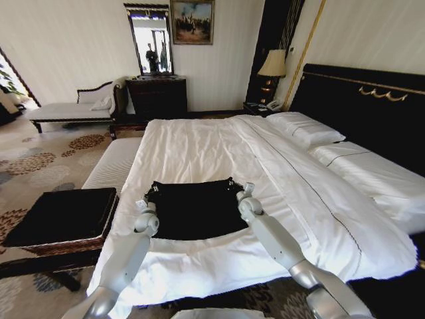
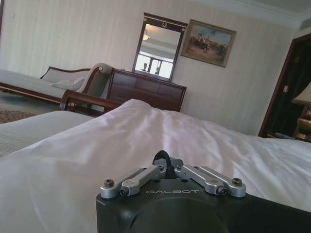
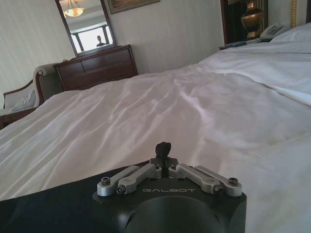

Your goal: Fold the clothes on the bed and place them into the basket.

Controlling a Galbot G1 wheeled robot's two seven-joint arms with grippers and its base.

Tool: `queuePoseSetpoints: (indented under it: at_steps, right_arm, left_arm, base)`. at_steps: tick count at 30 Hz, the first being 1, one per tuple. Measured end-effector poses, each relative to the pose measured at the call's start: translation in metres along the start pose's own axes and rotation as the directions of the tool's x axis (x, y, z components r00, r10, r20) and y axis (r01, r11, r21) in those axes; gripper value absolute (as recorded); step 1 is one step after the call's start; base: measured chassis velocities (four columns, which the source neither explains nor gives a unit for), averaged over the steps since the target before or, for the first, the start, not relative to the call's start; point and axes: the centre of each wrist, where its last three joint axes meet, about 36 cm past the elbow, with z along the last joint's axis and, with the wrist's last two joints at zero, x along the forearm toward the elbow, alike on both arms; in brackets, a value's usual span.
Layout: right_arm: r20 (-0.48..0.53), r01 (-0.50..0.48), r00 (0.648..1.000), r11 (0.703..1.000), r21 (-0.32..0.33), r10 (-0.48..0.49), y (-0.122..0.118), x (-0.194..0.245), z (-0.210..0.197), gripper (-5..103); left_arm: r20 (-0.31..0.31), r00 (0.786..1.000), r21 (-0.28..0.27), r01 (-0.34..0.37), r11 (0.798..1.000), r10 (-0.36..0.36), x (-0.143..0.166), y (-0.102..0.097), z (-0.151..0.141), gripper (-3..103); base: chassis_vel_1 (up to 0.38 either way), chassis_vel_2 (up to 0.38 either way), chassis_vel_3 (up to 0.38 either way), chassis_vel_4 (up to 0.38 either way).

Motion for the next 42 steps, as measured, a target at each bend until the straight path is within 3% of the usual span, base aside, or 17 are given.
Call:
queuePoseSetpoints:
  at_steps: [7, 9, 19, 28, 42]
  right_arm:
    - [0.036, 0.003, 0.999, 0.999, 0.032, -0.004, -0.006, 0.04, 0.027, 1]
    - [0.044, 0.009, 0.999, 0.998, 0.07, -0.012, -0.013, 0.062, 0.037, 1]
    - [0.04, 0.039, 0.998, 0.993, 0.109, -0.043, -0.016, 0.123, 0.056, 1]
    - [-0.001, 0.054, 0.998, 0.989, 0.138, -0.055, -0.02, 0.169, 0.077, 1]
    - [-0.019, 0.068, 0.998, 0.988, 0.139, -0.066, -0.018, 0.193, 0.081, 1]
  left_arm:
    - [0.036, 0.999, 0.004, -0.018, 1.0, 0.018, 0.037, 0.002, 0.01, 2]
    - [0.042, 0.998, -0.019, -0.036, 0.999, 0.036, 0.057, 0.007, 0.017, 2]
    - [0.025, 0.998, -0.07, -0.055, 0.996, 0.057, 0.113, 0.028, 0.029, 2]
    - [0.012, 0.998, -0.102, -0.058, 0.993, 0.059, 0.131, 0.038, 0.034, 2]
    - [-0.022, 0.994, -0.176, -0.105, 0.979, 0.103, 0.159, 0.046, 0.04, 2]
  base:
    - [0.0, 0.0, 0.0, 0.0]
    - [0.0, 0.0, 0.0, 0.0]
    - [0.0, 0.0, 0.0, 0.0]
    - [0.0, 0.0, 0.0, 0.0]
    - [0.0, 0.0, 0.0, 0.0]
